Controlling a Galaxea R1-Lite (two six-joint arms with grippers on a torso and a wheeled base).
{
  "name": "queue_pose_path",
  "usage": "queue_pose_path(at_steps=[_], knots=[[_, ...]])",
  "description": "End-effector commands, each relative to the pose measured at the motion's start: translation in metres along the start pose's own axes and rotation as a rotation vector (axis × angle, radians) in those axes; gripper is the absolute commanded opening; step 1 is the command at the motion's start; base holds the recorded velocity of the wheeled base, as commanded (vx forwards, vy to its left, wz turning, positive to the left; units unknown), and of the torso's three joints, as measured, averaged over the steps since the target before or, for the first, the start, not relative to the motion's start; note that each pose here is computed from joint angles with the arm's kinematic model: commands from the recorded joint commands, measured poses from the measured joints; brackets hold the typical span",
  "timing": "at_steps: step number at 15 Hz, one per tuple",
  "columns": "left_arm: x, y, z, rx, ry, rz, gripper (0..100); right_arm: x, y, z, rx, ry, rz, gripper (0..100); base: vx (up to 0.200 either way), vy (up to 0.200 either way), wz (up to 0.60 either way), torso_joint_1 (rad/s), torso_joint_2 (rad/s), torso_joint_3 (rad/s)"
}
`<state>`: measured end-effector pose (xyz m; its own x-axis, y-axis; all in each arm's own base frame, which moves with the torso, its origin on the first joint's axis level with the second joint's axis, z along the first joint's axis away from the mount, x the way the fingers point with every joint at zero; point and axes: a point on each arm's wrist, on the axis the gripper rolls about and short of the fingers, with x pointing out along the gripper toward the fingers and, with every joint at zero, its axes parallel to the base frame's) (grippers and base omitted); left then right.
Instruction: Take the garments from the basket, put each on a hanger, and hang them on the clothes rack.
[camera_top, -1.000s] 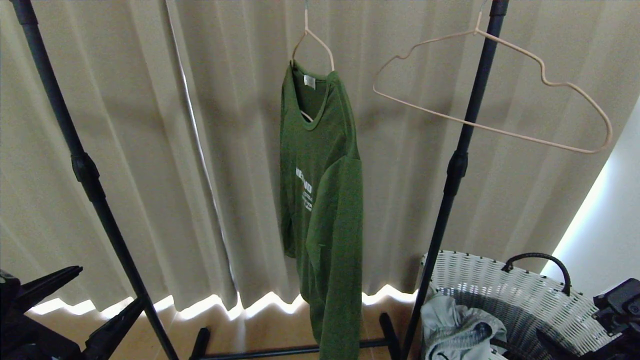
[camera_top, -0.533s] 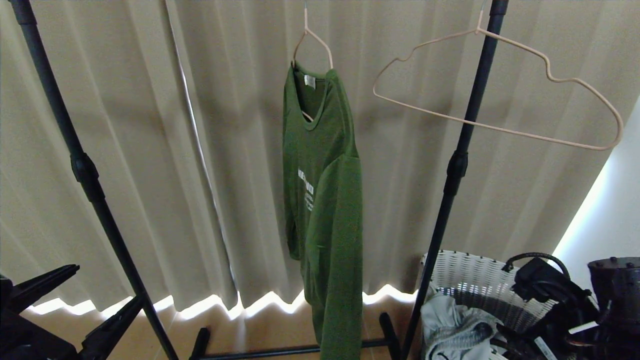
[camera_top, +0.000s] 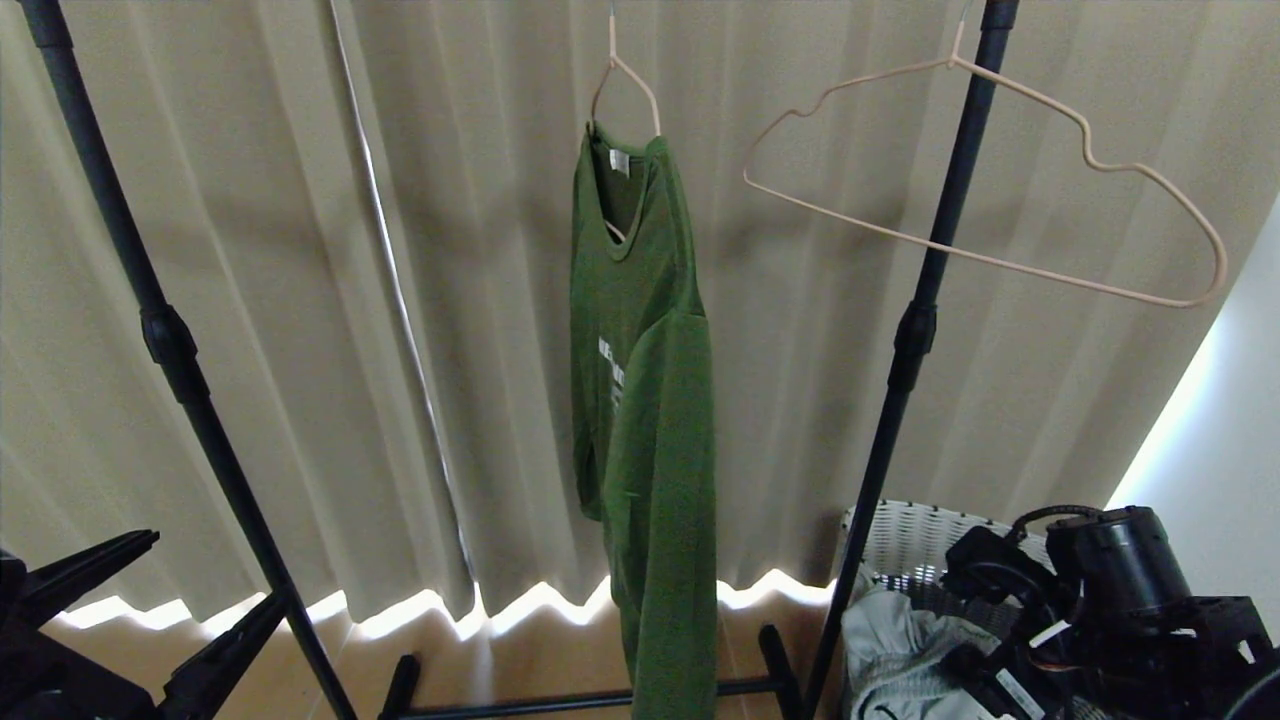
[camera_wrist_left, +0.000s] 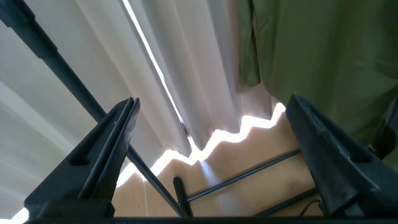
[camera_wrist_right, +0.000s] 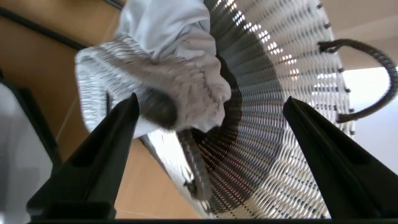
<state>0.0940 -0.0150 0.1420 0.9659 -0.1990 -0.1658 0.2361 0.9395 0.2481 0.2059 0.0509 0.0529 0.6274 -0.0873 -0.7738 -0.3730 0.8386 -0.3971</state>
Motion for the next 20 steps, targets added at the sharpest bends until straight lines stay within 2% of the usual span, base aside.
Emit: queue_pose_path(at_steps=[1,7,8,11,15,16,18,20], knots=[[0.0,0.0,0.0,0.0,0.002,-0.001,100,0.012,0.0,-0.002,0.003,0.044,0.003,100,0.0,0.0,0.0,0.0,0.0,0.0],[0.0,0.0,0.0,0.0,0.0,0.0,100,0.027,-0.009,0.002,0.034,0.076,-0.047,100,0.0,0.0,0.0,0.0,0.0,0.0],[-0.001,0.0,0.0,0.0,-0.003,0.001,100,0.026,-0.009,0.002,0.034,0.074,-0.048,0,0.0,0.0,0.0,0.0,0.0,0.0],[-0.001,0.0,0.0,0.0,-0.004,0.001,100,0.024,-0.009,0.001,0.038,0.068,-0.048,0,0.0,0.0,0.0,0.0,0.0,0.0],[-0.001,0.0,0.0,0.0,-0.006,0.001,100,0.012,-0.008,-0.004,0.048,0.004,-0.066,0,0.0,0.0,0.0,0.0,0.0,0.0],[-0.001,0.0,0.001,0.0,-0.007,0.002,100,-0.007,-0.009,0.0,0.069,-0.134,-0.093,0,0.0,0.0,0.0,0.0,0.0,0.0],[-0.001,0.0,0.0,0.0,-0.006,0.001,100,-0.027,-0.012,0.006,0.082,-0.244,-0.114,0,0.0,0.0,0.0,0.0,0.0,0.0],[-0.002,0.0,0.001,0.001,-0.013,0.003,100,-0.047,-0.011,0.011,0.077,-0.354,-0.08,0,0.0,0.0,0.0,0.0,0.0,0.0]])
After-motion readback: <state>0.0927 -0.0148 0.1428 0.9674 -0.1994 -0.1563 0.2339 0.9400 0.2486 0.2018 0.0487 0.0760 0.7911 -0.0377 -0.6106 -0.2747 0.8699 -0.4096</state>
